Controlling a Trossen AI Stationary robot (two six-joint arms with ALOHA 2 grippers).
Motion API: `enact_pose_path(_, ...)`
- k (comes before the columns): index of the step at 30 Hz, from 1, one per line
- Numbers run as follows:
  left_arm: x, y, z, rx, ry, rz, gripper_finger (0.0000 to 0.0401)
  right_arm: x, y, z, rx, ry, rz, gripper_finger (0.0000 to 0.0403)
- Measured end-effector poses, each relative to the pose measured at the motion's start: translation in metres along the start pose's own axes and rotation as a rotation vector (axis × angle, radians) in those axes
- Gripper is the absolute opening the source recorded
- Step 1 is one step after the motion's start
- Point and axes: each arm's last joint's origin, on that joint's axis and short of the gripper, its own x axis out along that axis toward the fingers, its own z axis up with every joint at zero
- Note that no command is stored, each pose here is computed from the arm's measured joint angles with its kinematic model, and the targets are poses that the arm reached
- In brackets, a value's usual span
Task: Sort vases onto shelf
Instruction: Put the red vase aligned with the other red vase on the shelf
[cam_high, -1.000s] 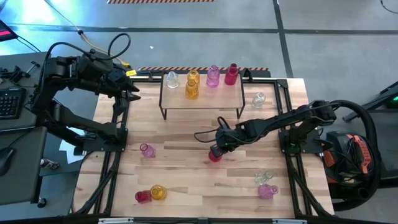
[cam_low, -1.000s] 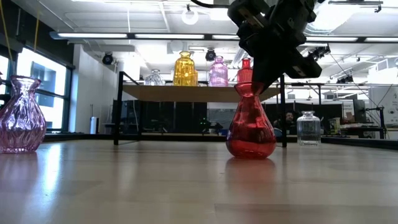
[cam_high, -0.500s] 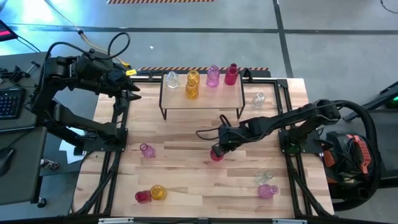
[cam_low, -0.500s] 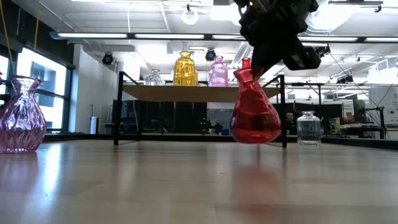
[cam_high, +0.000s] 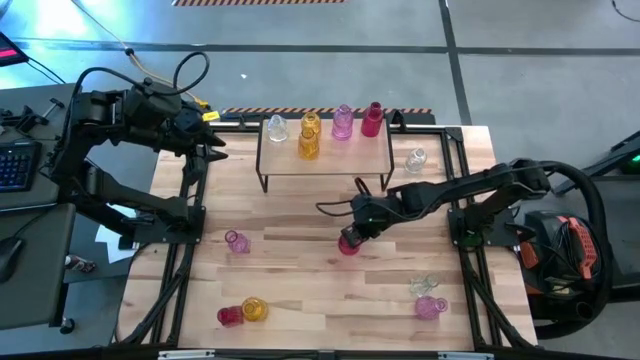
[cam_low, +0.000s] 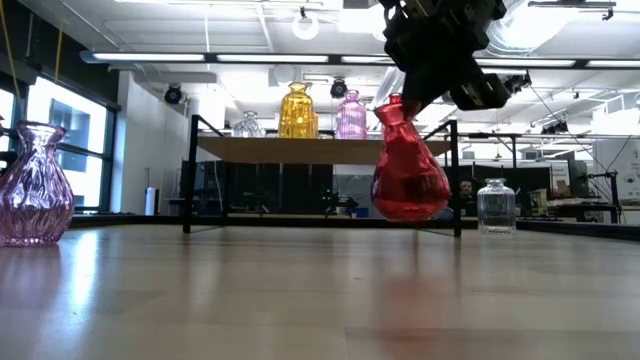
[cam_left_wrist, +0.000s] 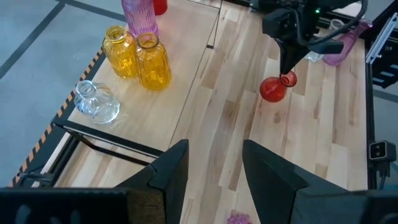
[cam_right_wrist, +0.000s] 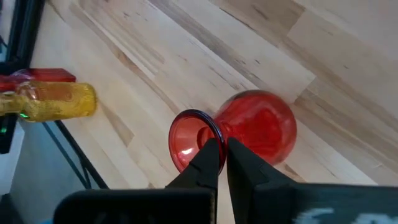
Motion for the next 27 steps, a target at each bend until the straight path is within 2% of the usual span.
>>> enact_pose_path(15, 0.000, 0.000, 0.000, 0.000, 0.001, 0.000, 0.0140, -0.010, 0.001, 0.001, -0.007, -0.018, 0.031, 0.0000)
enact_pose_path(27, 0.000, 0.000, 0.000, 0.001, 0.001, 0.000, 0.0140, -0.056, -0.008, 0.017, -0.010, -0.137, 0.100, 0.0000)
